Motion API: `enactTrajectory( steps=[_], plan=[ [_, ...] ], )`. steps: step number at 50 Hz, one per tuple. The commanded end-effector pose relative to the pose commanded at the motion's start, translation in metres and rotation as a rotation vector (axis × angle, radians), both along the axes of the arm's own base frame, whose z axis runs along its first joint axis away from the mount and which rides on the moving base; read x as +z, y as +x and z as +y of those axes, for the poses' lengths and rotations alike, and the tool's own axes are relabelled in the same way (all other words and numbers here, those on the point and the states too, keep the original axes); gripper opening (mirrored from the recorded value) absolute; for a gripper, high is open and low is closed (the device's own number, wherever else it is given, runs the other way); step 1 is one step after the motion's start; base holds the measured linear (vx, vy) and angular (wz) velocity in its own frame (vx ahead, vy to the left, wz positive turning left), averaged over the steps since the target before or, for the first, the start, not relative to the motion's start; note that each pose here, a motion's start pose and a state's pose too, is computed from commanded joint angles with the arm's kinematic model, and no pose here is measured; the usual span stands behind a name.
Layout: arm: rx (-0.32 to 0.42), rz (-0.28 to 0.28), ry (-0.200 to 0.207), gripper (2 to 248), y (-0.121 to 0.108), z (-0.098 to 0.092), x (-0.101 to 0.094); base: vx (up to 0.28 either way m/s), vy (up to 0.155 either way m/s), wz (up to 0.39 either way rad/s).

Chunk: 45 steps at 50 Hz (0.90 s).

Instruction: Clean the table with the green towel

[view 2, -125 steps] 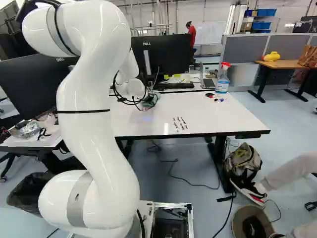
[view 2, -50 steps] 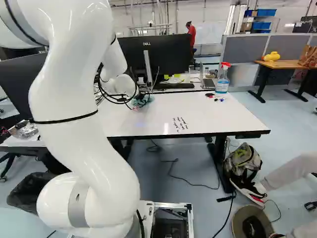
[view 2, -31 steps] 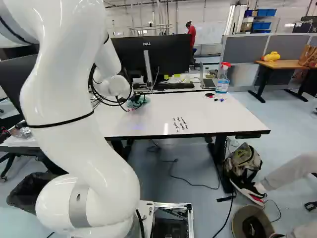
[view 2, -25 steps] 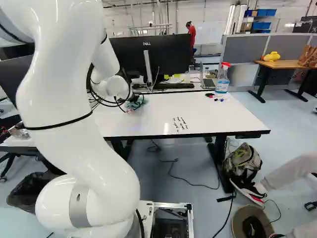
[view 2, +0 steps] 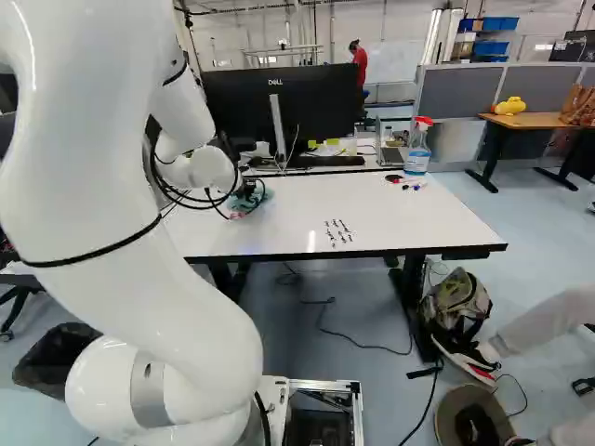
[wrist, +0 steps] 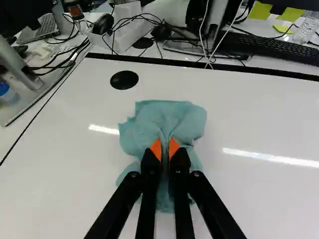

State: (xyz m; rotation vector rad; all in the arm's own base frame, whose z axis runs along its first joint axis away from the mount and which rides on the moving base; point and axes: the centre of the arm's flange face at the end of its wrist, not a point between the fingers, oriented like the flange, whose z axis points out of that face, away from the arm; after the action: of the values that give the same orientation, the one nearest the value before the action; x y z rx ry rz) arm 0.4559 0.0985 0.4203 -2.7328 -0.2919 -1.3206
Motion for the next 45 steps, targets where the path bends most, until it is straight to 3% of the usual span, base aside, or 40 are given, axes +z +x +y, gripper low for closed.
enactTrajectory(
  steps=[16, 45],
  plan=[
    [-0.005, 0.004, -0.001, 37, -0.03, -0.009, 0.0, 0.0, 0.0, 0.0],
    [-0.004, 0.004, -0.001, 37, -0.031, -0.009, 0.0, 0.0, 0.0, 0.0]
  ],
)
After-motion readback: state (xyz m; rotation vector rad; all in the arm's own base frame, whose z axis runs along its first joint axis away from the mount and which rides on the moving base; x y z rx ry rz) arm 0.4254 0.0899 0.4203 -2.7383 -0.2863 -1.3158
